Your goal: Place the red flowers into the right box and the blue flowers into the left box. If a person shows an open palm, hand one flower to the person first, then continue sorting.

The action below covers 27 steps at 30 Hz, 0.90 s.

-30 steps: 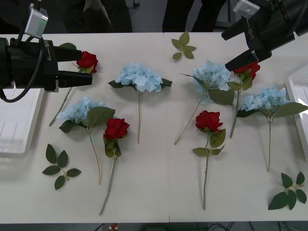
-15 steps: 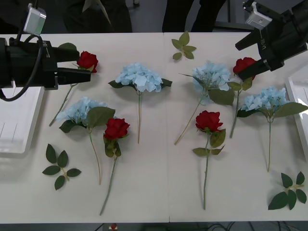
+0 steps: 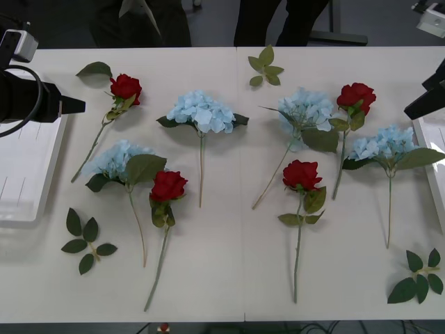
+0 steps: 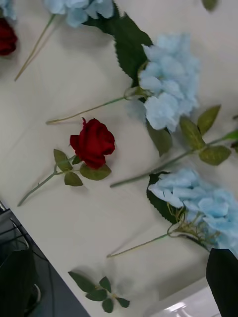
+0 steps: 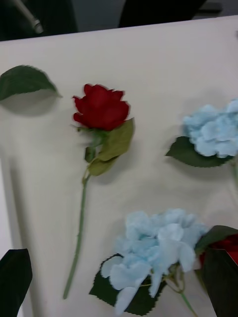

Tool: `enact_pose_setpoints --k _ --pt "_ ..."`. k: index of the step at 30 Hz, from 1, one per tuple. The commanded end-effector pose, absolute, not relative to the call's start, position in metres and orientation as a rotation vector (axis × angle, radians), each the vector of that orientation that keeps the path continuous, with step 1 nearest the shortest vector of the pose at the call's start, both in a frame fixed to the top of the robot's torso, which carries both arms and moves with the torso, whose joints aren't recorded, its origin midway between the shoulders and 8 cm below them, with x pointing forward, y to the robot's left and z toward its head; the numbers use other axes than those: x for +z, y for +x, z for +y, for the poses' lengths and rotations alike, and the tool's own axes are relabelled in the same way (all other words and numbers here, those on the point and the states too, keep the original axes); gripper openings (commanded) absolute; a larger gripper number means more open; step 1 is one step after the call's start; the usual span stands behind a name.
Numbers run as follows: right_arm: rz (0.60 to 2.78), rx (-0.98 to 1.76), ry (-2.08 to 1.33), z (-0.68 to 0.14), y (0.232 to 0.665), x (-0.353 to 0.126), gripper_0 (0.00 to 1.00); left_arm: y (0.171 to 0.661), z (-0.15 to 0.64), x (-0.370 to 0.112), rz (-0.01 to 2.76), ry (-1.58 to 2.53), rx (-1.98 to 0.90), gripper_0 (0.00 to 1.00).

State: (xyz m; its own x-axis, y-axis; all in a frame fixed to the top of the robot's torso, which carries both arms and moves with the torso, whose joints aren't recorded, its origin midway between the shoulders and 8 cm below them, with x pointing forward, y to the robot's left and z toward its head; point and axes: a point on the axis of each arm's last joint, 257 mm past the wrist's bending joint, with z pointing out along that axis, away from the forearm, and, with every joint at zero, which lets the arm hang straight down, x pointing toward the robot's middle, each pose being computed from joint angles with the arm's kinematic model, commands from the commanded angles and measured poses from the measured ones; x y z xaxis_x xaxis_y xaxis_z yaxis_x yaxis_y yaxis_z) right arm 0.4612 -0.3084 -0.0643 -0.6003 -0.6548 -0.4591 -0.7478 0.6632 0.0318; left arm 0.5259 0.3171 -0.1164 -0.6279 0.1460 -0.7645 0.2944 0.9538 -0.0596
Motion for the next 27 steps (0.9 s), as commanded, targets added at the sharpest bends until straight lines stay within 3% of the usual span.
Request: enact_pose_setpoints --k 1,10,20,27 --pt "2.537 0.224 -0.875 -0.37 0.456 -0.075 1.0 0.558 0.332 -0.108 2.246 0.293 -0.142 1.0" --pt "2.546 0.09 -0.641 -0.447 0.429 -0.129 1.0 0.61 0.34 -0.13 2.274 0.211 -0.037 1.0" --pt "2.554 0.099 -0.539 -0.449 0.417 -0.178 1.0 0.65 0.335 -0.183 2.261 0.21 0.052 1.0" --pt "2.547 0.052 -0.5 -0.447 0.425 -0.201 1.0 0.652 0.326 -0.226 2.289 0.241 0.082 1.0"
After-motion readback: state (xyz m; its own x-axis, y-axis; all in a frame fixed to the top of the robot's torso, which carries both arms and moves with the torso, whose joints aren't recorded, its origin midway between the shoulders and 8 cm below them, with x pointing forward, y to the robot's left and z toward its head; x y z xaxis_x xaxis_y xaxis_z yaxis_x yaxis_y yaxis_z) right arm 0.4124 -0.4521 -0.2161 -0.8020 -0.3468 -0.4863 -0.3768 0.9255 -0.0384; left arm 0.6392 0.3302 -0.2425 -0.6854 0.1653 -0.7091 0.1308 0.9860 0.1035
